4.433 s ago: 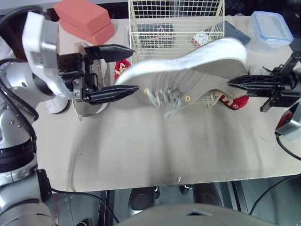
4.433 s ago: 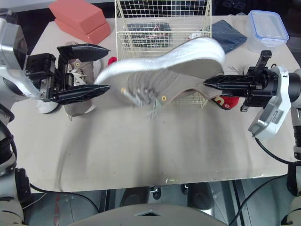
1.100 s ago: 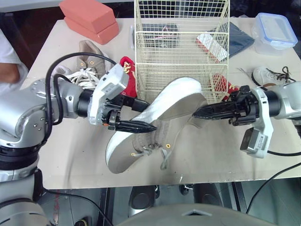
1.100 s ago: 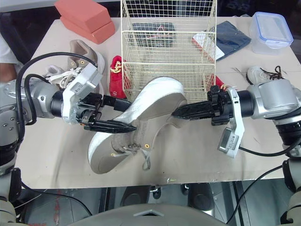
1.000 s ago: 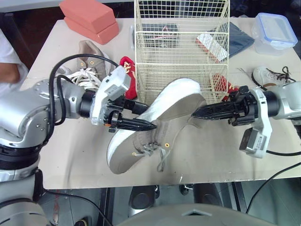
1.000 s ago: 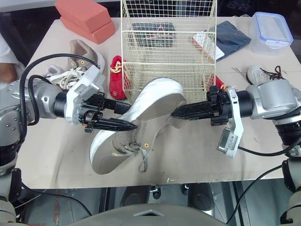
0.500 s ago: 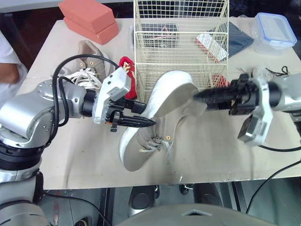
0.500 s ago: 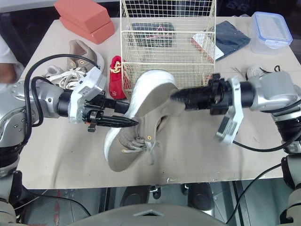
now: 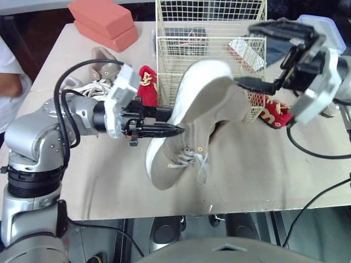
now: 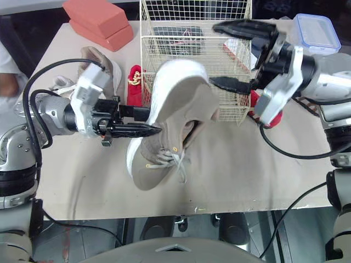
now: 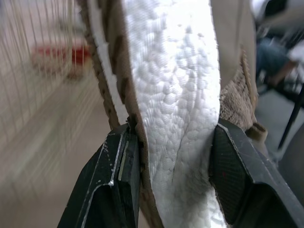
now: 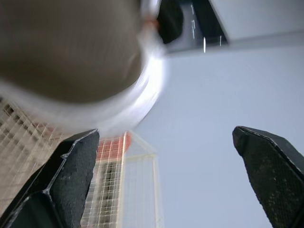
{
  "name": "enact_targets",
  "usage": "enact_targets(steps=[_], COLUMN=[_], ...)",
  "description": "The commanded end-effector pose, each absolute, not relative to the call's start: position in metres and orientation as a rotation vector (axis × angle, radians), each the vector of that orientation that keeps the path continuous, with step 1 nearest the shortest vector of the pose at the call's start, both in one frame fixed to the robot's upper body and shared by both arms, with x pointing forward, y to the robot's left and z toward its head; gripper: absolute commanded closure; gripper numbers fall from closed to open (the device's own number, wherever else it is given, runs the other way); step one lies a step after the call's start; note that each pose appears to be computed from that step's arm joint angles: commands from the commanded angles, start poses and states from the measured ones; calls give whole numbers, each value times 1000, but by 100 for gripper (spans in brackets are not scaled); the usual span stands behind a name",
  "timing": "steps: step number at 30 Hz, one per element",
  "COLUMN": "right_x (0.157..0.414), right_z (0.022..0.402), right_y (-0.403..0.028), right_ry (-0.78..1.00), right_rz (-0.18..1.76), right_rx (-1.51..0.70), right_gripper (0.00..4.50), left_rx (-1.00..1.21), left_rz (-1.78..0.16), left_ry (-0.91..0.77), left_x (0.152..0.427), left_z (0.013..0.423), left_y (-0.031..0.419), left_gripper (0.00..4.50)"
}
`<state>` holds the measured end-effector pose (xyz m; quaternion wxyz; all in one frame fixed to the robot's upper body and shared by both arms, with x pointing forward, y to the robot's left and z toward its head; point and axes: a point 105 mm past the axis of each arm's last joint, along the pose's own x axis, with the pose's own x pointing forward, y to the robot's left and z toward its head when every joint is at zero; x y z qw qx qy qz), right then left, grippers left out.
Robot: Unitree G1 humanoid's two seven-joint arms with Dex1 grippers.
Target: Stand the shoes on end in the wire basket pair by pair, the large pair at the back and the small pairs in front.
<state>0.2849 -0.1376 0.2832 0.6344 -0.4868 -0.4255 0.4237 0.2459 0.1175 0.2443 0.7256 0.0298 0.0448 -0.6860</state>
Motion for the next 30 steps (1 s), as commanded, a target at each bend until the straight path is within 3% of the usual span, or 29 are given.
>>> enact_targets(steps=[1,6,11,20,26,29,30], right_x=[273,261,233,227,223,225,225], right_z=[283,276,270,279,277,277,277], right_y=[-162,-150,-129,-92,-85,-83,-83], right_ry=[-794,-491,-257,-187,-132,-126,-125], right_rz=[975,1108,1283,1375,1434,1438,1440], right_rx=[-706,-225,100,316,343,360,359], right_gripper=[5,5,5,5,5,86,134], left_rx=[21,-86,-135,-159,-164,-165,-165], left_rz=[-1498,-1513,-1550,-1653,-1668,-1674,-1673], left_ry=[-100,-198,-182,-143,-134,-127,-124], left_x=[246,250,255,256,260,260,261], left_z=[276,289,285,277,274,271,269], left_y=[123,120,115,100,99,97,97], left_gripper=[266,266,266,266,266,266,266])
